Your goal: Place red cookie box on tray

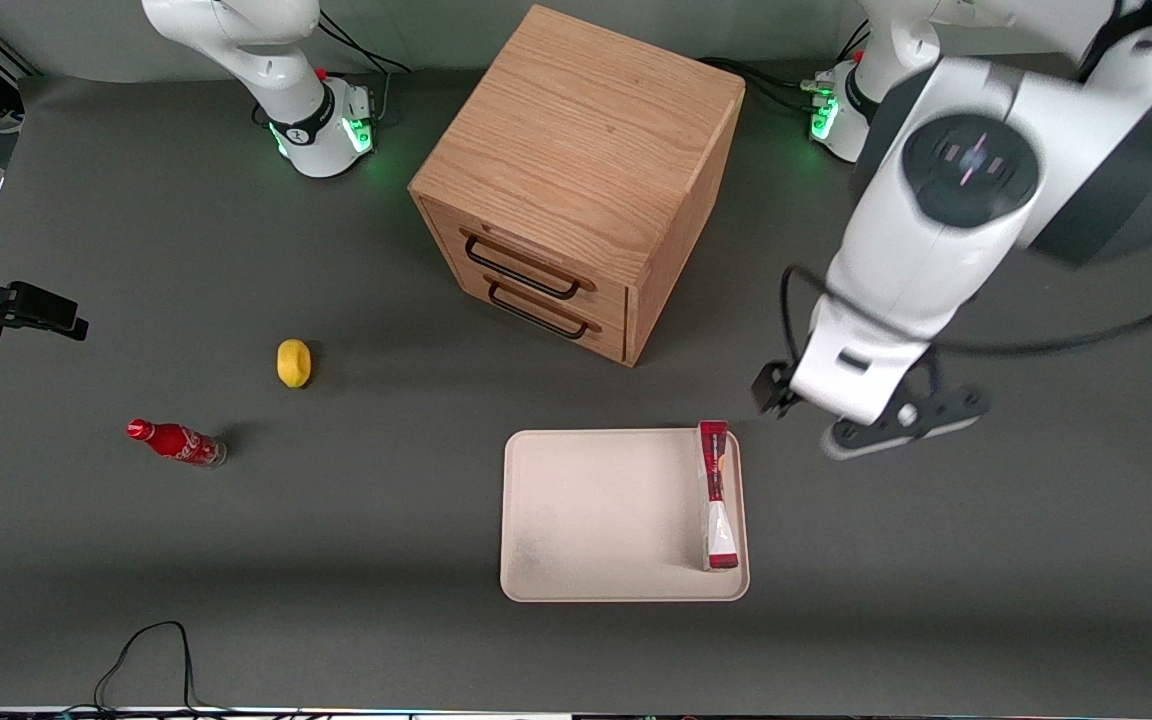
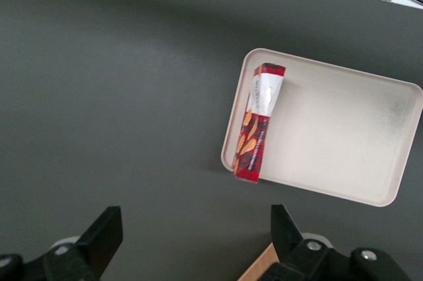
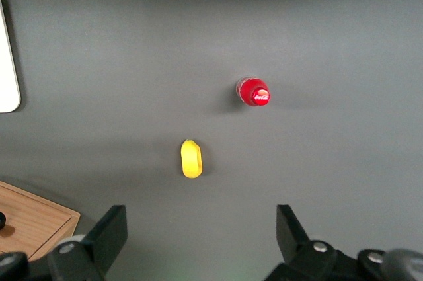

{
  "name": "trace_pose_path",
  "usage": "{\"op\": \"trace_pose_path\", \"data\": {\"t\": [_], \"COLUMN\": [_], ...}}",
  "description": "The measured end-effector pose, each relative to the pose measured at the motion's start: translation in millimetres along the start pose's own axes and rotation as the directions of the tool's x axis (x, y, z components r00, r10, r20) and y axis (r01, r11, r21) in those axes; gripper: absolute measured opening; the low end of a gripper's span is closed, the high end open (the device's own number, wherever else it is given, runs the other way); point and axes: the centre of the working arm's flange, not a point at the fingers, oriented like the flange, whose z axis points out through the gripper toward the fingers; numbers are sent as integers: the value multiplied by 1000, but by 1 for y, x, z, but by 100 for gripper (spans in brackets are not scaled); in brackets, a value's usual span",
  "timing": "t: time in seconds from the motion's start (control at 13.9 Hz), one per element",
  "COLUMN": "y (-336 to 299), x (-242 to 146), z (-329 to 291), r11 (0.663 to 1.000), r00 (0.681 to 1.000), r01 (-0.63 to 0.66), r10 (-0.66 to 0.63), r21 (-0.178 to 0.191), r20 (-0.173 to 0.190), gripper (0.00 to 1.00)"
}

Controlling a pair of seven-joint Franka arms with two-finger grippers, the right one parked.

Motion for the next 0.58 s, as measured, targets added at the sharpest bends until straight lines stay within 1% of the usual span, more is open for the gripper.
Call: {"op": "trace_pose_path", "data": {"t": [0.22, 0.29, 0.36, 0.43, 0.51, 0.58], "y": [-37, -56, -79, -105, -131, -155], "x": [7, 14, 23, 33, 41, 48], "z": [-14, -10, -3, 3, 9, 14], "r11": [999, 998, 996, 995, 993, 992], "r00": [999, 998, 997, 994, 991, 990], "r01": [-33, -51, -72, -93, -110, -119], "r10": [32, 50, 70, 90, 106, 116], "r21": [26, 37, 44, 42, 37, 31], "r20": [12, 24, 44, 67, 81, 83], "gripper": [100, 100, 100, 100, 100, 100]}}
